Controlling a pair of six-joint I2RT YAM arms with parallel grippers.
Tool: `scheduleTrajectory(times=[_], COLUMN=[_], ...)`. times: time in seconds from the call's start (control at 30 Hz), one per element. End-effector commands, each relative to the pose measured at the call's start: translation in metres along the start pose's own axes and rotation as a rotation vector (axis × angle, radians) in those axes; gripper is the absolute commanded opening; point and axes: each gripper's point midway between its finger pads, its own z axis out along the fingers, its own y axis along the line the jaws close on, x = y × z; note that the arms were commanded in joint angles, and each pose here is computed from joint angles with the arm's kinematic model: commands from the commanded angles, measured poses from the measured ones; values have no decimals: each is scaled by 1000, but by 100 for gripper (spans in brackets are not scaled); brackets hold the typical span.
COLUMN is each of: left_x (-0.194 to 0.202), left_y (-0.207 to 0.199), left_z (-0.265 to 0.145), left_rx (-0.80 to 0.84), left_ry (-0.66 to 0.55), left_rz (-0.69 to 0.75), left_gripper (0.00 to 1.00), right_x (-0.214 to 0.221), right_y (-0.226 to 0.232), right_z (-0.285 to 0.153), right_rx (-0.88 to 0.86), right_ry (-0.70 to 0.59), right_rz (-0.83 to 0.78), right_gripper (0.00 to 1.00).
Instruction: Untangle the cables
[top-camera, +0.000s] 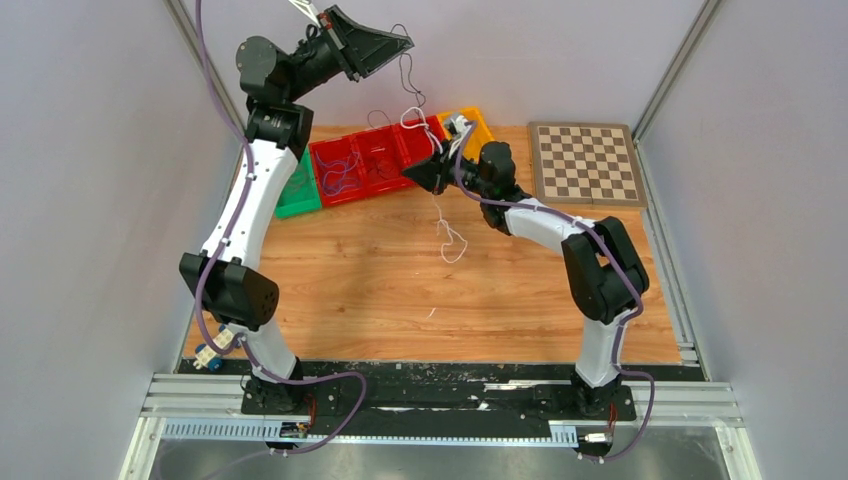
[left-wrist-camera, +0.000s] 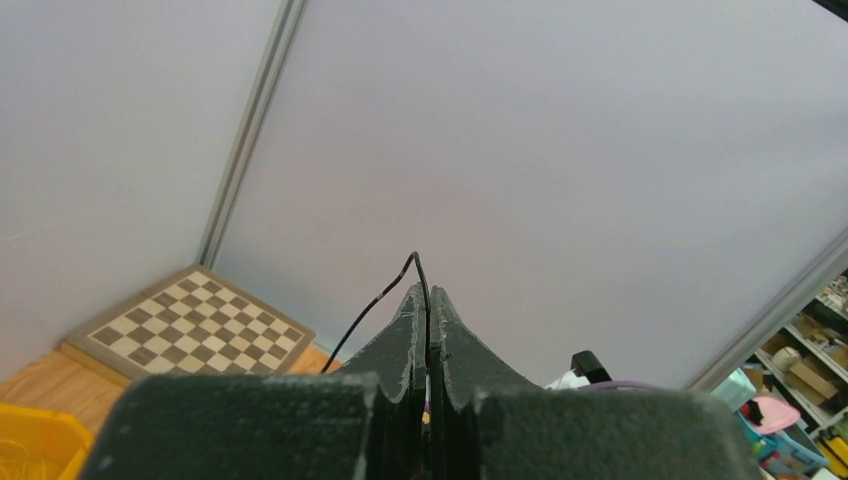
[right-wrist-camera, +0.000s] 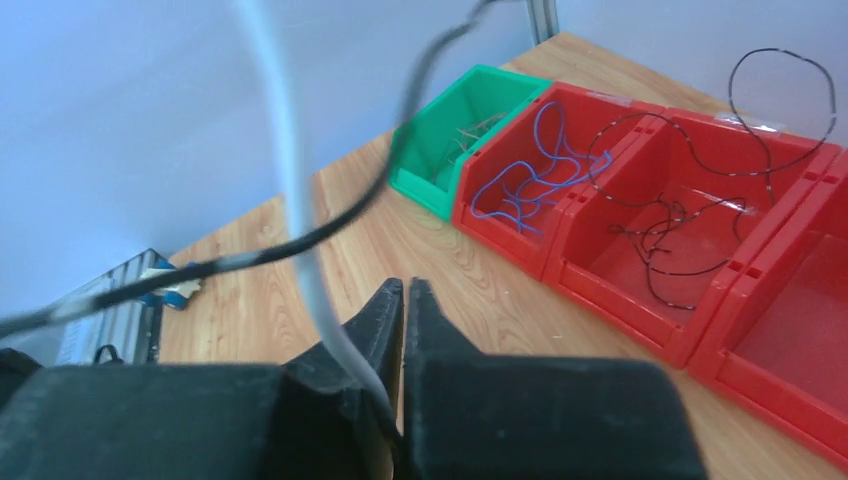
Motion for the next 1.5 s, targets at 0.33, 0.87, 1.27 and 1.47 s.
scheduleTrajectory(times=[0.33,0.87,1.27,1.47], left_x=[-97,-166,-232,-205], left_y=[-23,-6,4,28], left_z=[9,-12,-69,-57], left_rx=[-13,-159,-416,-367], left_ry=[-258,-507,-725,-624], left_rz=[382,581,743,629], left_gripper=[0,0,0,0], right_x=[125,236,257,236], right_y=[-42,-79,-76,-80], right_z=[-116,-214,-252,-248], right_rx=[211,638,795,738], right_ry=[298,542,577,549], right_rz=[161,616,744,699], right_gripper=[0,0,0,0])
